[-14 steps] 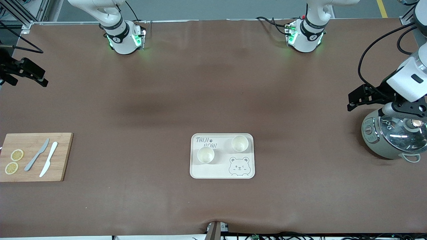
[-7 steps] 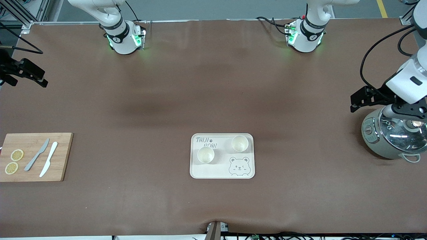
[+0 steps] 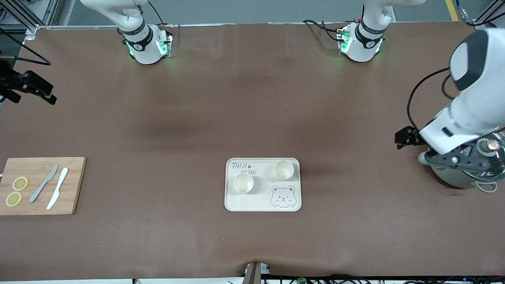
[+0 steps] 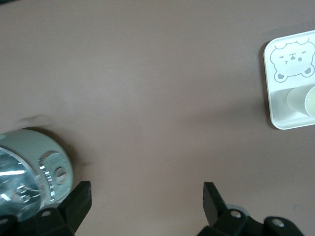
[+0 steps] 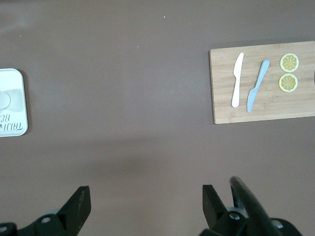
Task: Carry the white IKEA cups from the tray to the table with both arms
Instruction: 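Reach the left gripper and the right gripper down to the two white cups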
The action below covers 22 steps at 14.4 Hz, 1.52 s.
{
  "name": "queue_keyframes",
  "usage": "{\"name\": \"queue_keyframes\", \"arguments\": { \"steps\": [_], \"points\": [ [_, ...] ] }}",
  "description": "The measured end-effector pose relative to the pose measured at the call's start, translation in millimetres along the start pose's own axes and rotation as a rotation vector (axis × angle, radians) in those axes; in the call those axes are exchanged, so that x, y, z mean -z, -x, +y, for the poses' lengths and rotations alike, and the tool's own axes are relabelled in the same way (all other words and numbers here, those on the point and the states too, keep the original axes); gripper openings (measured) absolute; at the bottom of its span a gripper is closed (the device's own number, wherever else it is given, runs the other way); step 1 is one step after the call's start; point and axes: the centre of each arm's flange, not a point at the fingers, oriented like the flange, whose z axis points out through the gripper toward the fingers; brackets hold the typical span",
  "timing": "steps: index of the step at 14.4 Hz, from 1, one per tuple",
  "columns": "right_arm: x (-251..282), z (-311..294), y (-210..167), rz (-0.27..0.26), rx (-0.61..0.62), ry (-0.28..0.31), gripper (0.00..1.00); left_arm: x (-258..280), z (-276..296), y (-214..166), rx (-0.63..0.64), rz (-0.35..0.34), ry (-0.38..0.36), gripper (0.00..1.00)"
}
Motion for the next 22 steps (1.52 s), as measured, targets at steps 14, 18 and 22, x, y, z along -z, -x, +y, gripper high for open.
{"name": "queue_keyframes", "arguments": {
  "steps": [14, 18, 22],
  "points": [
    [-70.1, -89.3, -48.0, -0.015, -0.097, -0.115, 1.00, -117.2, 183.3, -36.5, 0.105, -0.005, 0.032, 1.00],
    [-93.8, -141.3, -68.2, -0.031, -0.136, -0.131, 1.00, -159.0, 216.4, -43.9, 0.144, 0.011, 0.064, 1.00],
    [-114.2, -190.9, -78.0, 0.002, -0.191, -0.149, 1.00, -200.0, 226.8, -52.0, 0.158, 0.021, 0.106, 1.00]
  ]
}}
